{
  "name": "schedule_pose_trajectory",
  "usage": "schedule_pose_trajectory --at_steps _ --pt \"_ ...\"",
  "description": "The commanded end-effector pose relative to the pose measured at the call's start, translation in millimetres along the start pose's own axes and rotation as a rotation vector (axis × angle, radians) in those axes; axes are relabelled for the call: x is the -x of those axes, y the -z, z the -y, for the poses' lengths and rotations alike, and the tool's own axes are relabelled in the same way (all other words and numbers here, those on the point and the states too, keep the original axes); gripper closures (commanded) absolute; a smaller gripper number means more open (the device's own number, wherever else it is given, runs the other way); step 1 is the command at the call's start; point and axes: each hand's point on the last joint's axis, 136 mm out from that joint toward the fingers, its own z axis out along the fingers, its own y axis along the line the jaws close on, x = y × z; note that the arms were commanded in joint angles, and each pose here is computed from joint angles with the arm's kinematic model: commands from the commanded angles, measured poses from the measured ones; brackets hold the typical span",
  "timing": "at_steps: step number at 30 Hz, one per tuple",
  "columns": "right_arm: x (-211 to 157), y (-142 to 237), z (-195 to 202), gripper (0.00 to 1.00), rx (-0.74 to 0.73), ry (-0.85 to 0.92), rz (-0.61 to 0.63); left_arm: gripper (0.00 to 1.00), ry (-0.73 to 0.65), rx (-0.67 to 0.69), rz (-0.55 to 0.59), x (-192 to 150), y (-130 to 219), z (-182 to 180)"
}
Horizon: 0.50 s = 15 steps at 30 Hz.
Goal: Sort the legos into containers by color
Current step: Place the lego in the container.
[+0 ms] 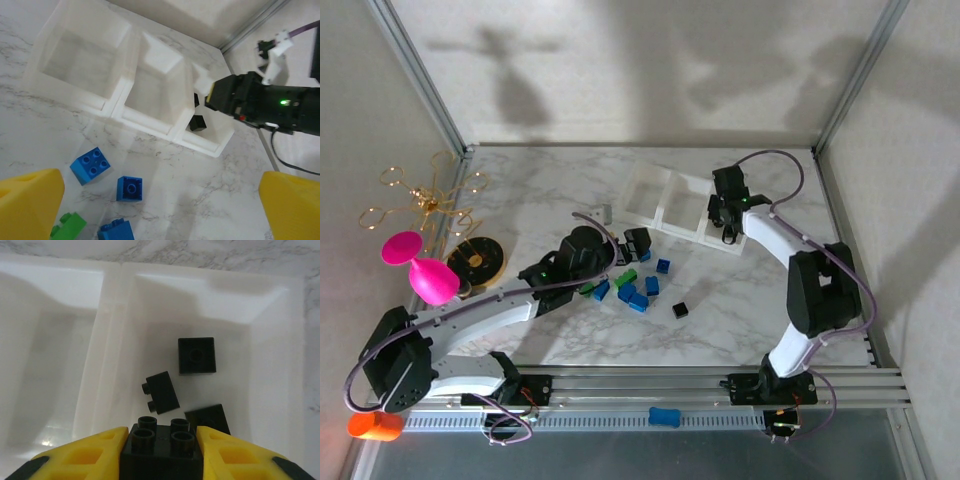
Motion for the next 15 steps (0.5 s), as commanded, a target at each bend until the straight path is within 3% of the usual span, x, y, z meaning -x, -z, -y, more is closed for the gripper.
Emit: schedule_pose_trajectory --at_steps 1,8,15 --pt "13 -9 -5 0.63 0.028 0.002 0.021 0.0 -0.014 -0.062 0.027 13 -4 21" --pt "-3 -30 2 0.61 0.015 -0.009 -0.032 0.01 -0.016 -0.08 0.009 9 -13 26" --pt "5 -21 1 0.54 0.035 -0.012 -0.014 0.0 -0.023 -0.081 0.003 9 -15 27"
